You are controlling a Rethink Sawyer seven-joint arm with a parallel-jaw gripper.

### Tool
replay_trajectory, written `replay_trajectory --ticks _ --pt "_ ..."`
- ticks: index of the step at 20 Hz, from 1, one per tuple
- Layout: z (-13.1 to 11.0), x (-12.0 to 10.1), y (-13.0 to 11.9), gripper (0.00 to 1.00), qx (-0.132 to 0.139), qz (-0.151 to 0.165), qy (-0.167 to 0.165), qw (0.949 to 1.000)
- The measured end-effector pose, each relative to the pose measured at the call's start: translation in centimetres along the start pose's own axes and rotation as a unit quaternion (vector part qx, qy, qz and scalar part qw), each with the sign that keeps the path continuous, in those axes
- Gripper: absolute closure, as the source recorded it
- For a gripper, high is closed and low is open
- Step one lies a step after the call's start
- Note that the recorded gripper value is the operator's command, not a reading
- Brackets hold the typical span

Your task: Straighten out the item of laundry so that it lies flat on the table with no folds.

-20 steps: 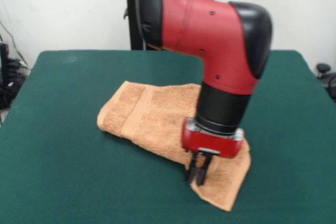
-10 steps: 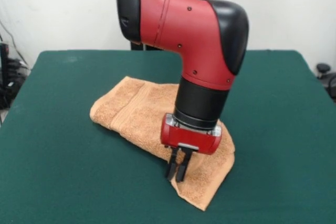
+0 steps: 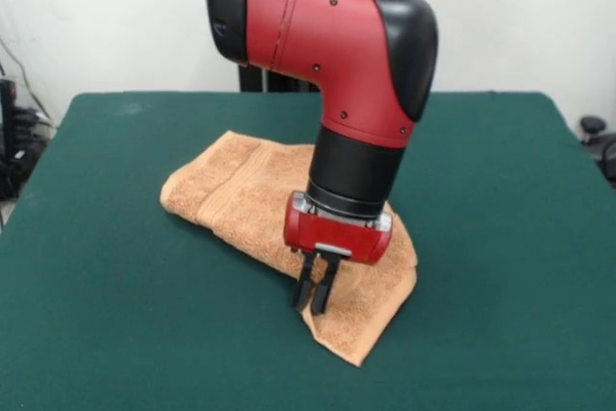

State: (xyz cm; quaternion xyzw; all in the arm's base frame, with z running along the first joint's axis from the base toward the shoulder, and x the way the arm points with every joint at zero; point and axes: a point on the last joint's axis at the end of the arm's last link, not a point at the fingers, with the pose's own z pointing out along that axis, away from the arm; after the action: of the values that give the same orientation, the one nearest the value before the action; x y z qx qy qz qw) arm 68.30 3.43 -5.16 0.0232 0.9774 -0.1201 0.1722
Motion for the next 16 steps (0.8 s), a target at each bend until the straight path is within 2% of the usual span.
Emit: replay_trajectory --ticks 6,16 --pt "-0.5 2.5 -1.5 1.0 0.003 0.012 0.014 0.9998" --pt "-0.8 4.0 -2.7 1.0 0.003 0.024 0.011 0.9996"
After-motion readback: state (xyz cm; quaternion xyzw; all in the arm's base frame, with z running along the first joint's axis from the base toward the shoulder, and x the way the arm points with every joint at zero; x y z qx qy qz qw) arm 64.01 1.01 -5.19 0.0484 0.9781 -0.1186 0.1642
